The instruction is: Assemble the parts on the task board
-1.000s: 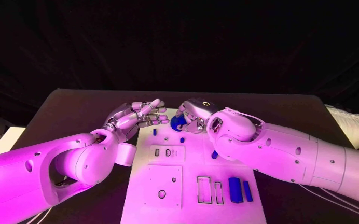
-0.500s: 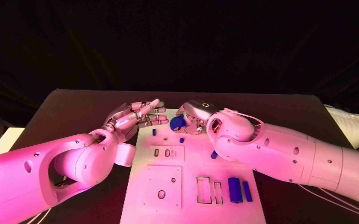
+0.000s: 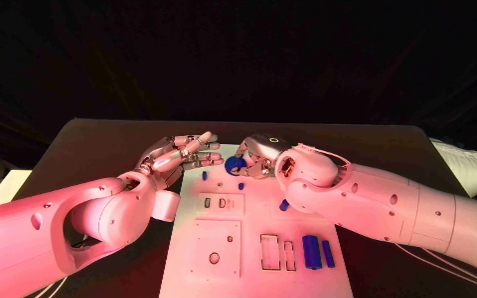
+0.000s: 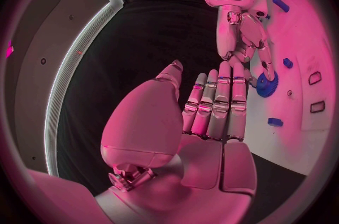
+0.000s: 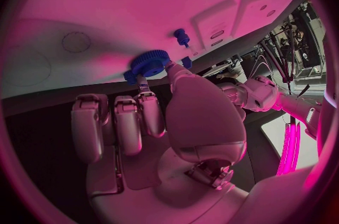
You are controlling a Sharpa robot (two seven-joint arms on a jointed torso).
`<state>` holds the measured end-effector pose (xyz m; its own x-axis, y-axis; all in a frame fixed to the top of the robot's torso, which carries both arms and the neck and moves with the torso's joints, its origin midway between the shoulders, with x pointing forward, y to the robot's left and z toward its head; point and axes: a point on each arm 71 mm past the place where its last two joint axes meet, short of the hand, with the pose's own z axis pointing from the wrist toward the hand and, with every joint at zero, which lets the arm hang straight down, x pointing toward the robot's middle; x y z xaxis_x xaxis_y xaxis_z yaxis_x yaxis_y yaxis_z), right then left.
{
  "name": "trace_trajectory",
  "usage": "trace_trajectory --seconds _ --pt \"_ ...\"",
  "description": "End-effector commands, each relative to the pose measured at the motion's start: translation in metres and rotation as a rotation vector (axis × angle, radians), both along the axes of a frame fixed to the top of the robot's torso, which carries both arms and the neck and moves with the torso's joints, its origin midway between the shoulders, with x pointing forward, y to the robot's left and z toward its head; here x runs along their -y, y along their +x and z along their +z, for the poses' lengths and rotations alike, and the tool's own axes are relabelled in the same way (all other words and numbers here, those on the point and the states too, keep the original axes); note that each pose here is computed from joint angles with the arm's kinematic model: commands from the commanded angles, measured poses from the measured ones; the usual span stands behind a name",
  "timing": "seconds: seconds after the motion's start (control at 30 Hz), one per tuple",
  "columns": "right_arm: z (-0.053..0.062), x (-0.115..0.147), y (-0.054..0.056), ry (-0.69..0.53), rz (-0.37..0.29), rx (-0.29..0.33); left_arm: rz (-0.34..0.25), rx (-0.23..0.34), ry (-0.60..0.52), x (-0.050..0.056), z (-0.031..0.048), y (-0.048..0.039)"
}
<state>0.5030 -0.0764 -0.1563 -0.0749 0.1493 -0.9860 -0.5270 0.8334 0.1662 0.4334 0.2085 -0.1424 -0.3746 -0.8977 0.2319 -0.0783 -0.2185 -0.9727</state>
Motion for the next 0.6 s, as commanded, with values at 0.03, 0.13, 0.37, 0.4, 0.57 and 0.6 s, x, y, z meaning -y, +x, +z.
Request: trace_trajectory --seconds 0.03,0.13,0.37,0.4,0.57,0.6 --pt "-0.004 0.004 0.002 -0.012 -0.019 -0.027 -0.018 0.005 -0.011 0.002 0.0015 -0.0008" --pt "-0.003 0.005 0.001 0.003 -0.018 -0.018 -0.017 0.005 -0.011 0.001 0.0015 -0.0008" --pt "0.000 0.008 0.000 0.056 -0.023 0.026 -0.016 0.005 -0.010 0.001 0.0016 -0.0009" --pt "0.001 0.009 -0.001 0.067 -0.023 0.036 -0.015 0.005 -0.010 0.001 0.0016 -0.0009" --pt "0.002 0.016 -0.004 0.129 0.001 0.055 -0.012 0.006 -0.009 0.000 0.0015 -0.0007" --pt "0.003 0.018 -0.004 0.145 0.013 0.052 -0.011 0.006 -0.009 -0.001 0.0015 -0.0006"
